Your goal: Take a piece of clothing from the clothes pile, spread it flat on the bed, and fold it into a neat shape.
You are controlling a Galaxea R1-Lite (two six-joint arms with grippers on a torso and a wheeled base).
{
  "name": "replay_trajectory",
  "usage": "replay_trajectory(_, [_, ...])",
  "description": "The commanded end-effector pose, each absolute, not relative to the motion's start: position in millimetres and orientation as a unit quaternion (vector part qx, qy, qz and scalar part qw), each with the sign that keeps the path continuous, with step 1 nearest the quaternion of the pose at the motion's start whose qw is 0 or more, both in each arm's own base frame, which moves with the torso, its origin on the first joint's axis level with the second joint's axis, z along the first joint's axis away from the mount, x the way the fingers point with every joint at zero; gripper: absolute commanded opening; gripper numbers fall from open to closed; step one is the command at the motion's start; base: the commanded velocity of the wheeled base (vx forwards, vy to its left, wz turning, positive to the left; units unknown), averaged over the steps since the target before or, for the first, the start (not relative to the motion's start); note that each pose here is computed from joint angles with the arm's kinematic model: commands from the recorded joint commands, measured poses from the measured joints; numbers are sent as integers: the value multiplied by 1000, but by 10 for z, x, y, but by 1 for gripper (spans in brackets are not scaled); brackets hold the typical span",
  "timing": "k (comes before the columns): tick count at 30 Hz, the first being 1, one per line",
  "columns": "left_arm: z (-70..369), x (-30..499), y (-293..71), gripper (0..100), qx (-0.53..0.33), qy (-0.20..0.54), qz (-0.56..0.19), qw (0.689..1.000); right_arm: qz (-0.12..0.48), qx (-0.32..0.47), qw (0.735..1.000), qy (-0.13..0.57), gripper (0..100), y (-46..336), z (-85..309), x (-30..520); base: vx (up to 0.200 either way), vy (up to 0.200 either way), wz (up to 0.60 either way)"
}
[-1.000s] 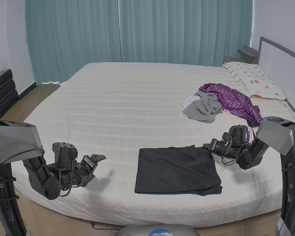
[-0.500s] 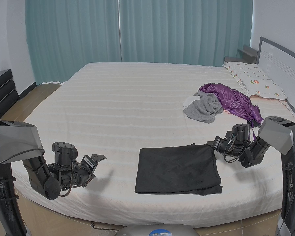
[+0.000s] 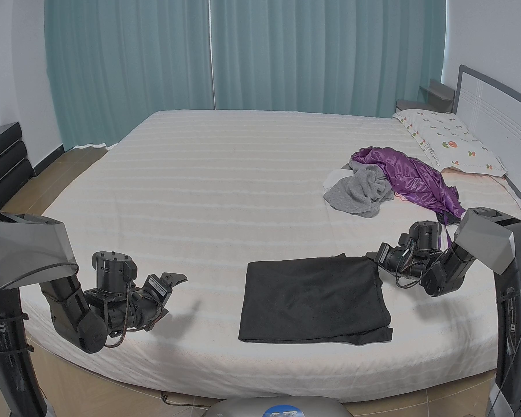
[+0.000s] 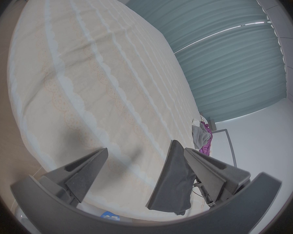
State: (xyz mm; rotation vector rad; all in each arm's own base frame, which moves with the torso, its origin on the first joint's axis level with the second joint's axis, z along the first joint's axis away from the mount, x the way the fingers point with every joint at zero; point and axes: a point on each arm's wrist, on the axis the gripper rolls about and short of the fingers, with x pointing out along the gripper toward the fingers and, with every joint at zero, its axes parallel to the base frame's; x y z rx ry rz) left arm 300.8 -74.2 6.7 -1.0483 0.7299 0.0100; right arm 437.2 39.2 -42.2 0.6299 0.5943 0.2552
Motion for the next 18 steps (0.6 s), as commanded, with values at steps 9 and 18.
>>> replay_trajectory(9, [70,3011,-743,100,-490,340,4,803,128,308,900,280,100,361,-218,4274,0,0,0])
replay_trajectory(18, [65,3000,-755,100,-488,342,3,803,114,357,887,268,100,296,108,3826,0,0,0])
